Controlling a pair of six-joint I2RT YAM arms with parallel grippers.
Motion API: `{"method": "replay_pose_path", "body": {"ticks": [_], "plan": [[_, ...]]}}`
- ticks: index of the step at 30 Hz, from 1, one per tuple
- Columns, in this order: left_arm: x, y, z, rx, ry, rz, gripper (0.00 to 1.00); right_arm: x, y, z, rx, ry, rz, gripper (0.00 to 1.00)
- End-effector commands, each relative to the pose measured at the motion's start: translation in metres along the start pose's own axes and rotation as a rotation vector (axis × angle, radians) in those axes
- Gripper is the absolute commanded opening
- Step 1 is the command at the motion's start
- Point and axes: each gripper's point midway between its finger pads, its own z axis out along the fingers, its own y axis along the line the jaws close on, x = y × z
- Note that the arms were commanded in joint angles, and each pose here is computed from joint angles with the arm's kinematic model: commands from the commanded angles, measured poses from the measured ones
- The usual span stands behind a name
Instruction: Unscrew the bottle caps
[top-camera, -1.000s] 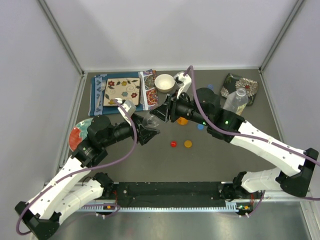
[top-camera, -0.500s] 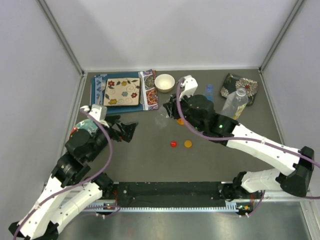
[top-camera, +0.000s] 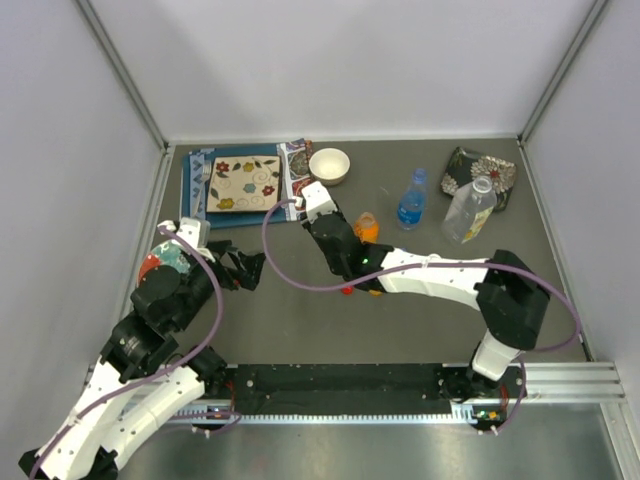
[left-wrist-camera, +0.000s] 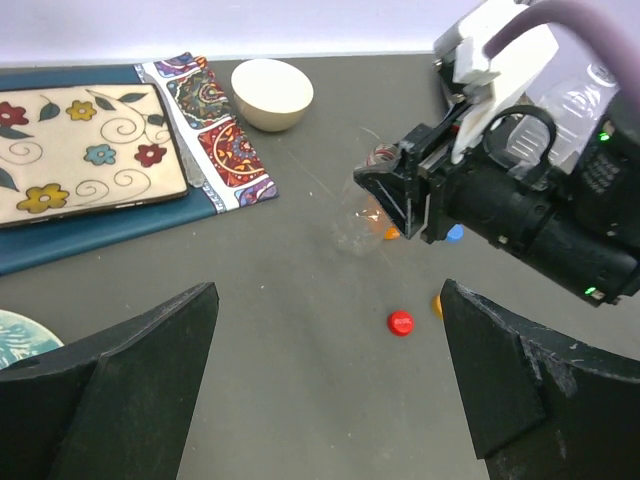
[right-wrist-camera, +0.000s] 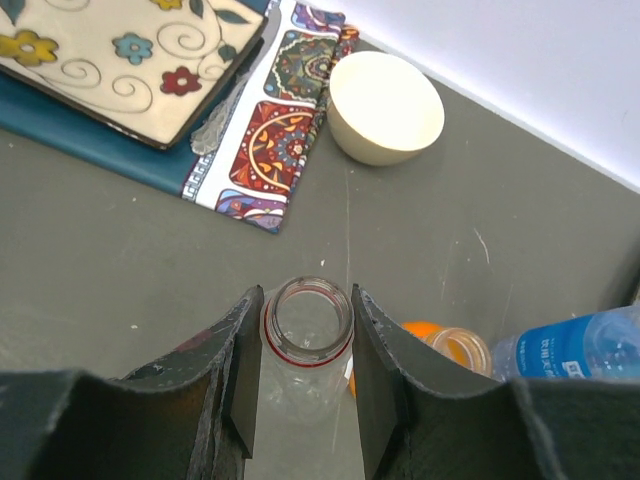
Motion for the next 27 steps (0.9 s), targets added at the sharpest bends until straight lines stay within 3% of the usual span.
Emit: {"method": "replay_pose_path", "body": {"ticks": [1, 14, 27], "plan": [[0.001, -0.003, -0.001, 0.018, -0.009, -0.007, 0.98, -0.015, 0.007, 0.009, 0.028, -0.07, 0.067, 0.0], [0.008, -0.006, 0.002, 0.042, 0.001, -0.017, 0.98, 0.019, 0.014, 0.024, -0.006, 0.023, 0.185, 0.01], [0.018, -0.008, 0.008, 0.054, 0.023, -0.025, 0.98, 0.061, 0.015, 0.024, -0.023, 0.123, 0.187, 0.07]]}}
